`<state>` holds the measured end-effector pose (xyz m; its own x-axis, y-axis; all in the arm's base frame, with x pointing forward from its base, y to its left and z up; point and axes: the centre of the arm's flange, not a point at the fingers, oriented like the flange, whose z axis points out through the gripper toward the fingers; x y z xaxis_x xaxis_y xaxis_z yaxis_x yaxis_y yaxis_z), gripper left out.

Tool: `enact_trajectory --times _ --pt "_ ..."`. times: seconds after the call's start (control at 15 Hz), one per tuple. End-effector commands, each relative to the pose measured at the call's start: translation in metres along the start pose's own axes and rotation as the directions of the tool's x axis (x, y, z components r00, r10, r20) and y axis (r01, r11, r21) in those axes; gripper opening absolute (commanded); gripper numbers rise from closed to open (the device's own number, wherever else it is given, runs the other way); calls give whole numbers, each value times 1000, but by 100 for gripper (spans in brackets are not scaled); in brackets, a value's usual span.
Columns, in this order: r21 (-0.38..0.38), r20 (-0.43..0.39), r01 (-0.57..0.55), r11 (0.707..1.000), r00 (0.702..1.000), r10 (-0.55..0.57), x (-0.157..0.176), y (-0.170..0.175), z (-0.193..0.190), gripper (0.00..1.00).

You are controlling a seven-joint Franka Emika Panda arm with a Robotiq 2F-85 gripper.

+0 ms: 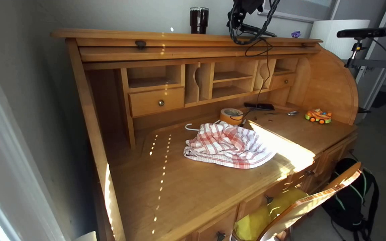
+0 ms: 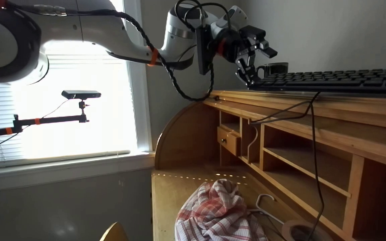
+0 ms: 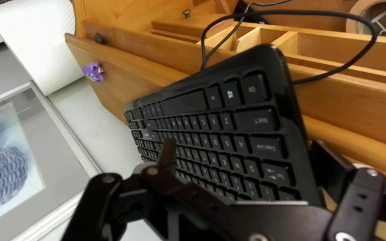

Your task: Move the keyboard to the top half of the desk

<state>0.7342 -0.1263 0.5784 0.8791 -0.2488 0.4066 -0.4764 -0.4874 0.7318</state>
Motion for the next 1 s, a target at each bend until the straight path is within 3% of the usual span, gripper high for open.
enact_trajectory --times 0.0,0.6,0.93 --pt "57 50 -40 998 998 37 44 -4 -8 100" --pt "192 44 -136 972 991 130 61 -7 -6 100" --pt "234 74 -127 964 991 113 44 1 -23 100"
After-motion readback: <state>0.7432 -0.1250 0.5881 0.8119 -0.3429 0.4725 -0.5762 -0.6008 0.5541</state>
